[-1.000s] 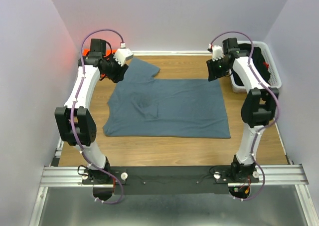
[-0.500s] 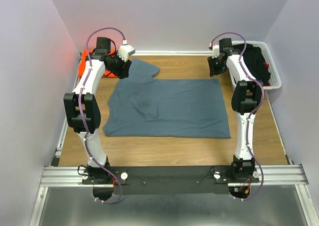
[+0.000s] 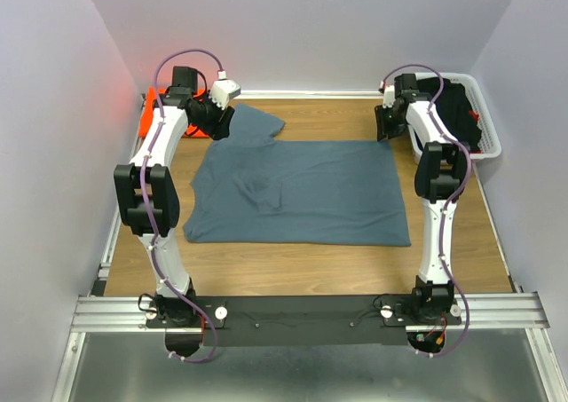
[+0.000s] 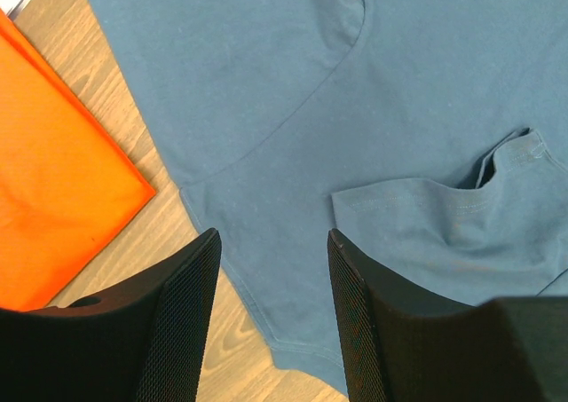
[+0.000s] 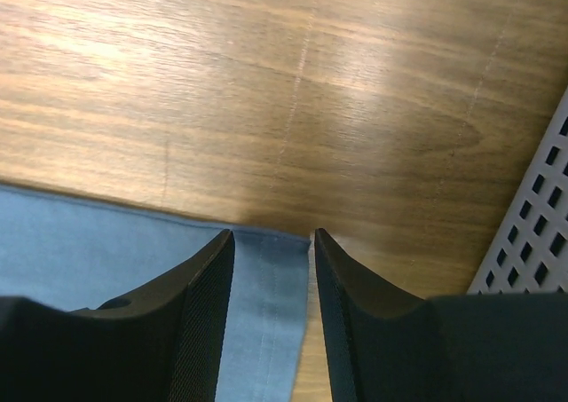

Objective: Fold and stack the t-shirts
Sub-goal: Fold the flattened tshirt in 1/3 of the way, then grap the side of the flattened tshirt furthest away from the robot with both arms

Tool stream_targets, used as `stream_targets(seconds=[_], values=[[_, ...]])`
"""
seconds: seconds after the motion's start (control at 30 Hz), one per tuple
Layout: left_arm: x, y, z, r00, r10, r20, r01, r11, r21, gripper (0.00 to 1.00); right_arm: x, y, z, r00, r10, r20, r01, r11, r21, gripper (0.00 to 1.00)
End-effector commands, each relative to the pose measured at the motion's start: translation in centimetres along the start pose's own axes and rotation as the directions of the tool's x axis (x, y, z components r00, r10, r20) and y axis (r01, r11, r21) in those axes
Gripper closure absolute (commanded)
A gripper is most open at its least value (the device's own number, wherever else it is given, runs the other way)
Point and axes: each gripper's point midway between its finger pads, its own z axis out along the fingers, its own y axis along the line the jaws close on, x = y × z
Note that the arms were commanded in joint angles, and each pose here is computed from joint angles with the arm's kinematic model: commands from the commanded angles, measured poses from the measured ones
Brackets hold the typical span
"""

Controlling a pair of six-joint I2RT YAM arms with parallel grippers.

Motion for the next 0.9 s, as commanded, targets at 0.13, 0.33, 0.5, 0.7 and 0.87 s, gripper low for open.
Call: stream_targets(seconds=[0.13,0.33,0.5,0.7,0.87], values=[[1.3,0.6,0.8,0.999,-0.023,-0.037,0.022,1.0,-0.017,0.4,4.1,-0.4,3.4,0.994,0.056,-0.095,-0.055,0.998,0.013,0.53],[1.3,1.3,1.7,0.998,-0.047,-0.045,0.046,0.999,-0.025,0.4,5.6,-0.2,4.1,0.99,0.061,-0.128,-0.06,0.998,0.007,0.65],[1.1,3.2,2.8,0.996,-0.08,-0.043,0.077,0.995,-0.059,0.4,5.6,0.2,3.8,0.99,0.055,-0.126,-0.058,0.998,-0.016,0.87],[0.3,5.6,5.5,0.993,-0.114,-0.022,0.112,0.991,-0.075,0.4,5.5,0.8,3.3,0.992,0.043,-0.12,-0.049,0.998,-0.049,1.0],[0.9,7.5,7.7,0.991,-0.131,-0.027,0.127,0.985,-0.12,0.4,5.0,1.1,2.9,0.994,0.037,-0.104,-0.045,0.997,-0.069,0.99]])
